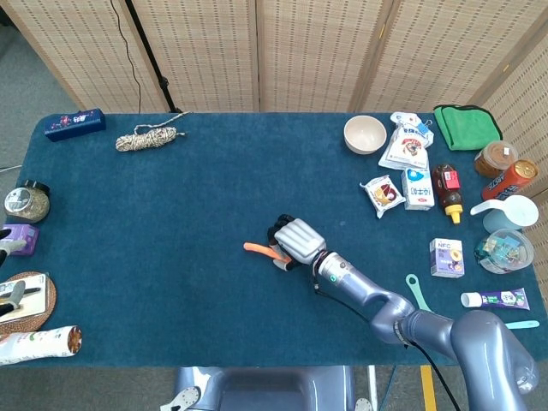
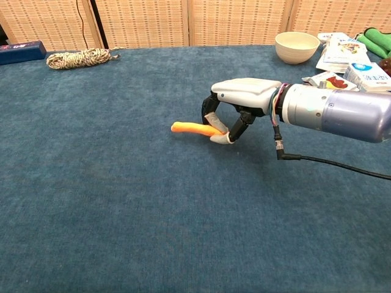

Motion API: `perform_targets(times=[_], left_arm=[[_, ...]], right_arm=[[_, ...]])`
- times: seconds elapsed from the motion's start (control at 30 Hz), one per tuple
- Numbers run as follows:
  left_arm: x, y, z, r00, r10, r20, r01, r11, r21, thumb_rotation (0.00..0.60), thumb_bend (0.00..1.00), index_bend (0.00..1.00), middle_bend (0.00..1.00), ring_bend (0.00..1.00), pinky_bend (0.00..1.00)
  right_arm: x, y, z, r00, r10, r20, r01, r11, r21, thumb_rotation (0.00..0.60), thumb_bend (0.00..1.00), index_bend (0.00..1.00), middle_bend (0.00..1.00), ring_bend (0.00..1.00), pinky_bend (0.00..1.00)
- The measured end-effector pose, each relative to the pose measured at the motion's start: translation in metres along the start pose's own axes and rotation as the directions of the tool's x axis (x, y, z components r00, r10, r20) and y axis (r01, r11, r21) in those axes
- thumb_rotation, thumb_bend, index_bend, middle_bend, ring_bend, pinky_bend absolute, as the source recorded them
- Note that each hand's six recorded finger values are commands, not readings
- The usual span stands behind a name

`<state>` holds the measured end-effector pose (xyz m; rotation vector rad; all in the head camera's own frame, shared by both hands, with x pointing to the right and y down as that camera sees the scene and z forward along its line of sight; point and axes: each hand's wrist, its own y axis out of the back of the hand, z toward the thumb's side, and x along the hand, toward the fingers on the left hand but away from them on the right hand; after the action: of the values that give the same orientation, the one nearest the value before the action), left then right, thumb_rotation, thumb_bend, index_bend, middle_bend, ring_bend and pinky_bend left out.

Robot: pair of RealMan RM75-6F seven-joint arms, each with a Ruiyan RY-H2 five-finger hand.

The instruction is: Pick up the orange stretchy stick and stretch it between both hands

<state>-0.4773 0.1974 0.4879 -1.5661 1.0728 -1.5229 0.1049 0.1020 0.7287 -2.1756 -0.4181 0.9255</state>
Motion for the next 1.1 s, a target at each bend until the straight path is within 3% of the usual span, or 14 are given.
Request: perform_targets(times=[0.27, 0.57, 0.87, 1.1], left_arm=[[0.003, 0.001, 0.011, 0.999, -0.002, 0.037, 0.001, 1.0, 0.007, 0.6, 0.39, 0.24, 0.13, 0.13, 0.05], [0.013, 0.003, 0.039, 0.989, -0.005, 0.147, 0.0, 0.999, 0.032, 0.6, 0.39, 0.24, 0.13, 0.13, 0.05], [0.04, 0.004, 0.105, 0.924, 0.0, 0.382, -0.03, 0.997, 0.073, 0.6, 0.39, 0.24, 0.13, 0.13, 0.05], [0.058, 0.0, 0.158, 0.845, 0.037, 0.533, -0.076, 0.996, 0.052, 0.6, 0.39, 0.24, 0.13, 0.12, 0.05]], right_arm=[[0.016, 0.006, -0.007, 1.0, -0.022, 0.014, 0.022, 1.0, -0.019, 0.6, 0.47, 0.7, 0.39, 0.3, 0.17], [0.033, 0.022, -0.002, 0.998, -0.063, 0.01, 0.064, 0.992, -0.107, 0.6, 0.47, 0.7, 0.39, 0.31, 0.18], [0.055, 0.046, 0.02, 0.995, -0.103, -0.007, 0.098, 0.966, -0.24, 0.6, 0.47, 0.69, 0.39, 0.31, 0.19], [0.067, 0.066, 0.039, 0.991, -0.135, -0.001, 0.127, 0.931, -0.342, 0.6, 0.47, 0.69, 0.39, 0.31, 0.19]])
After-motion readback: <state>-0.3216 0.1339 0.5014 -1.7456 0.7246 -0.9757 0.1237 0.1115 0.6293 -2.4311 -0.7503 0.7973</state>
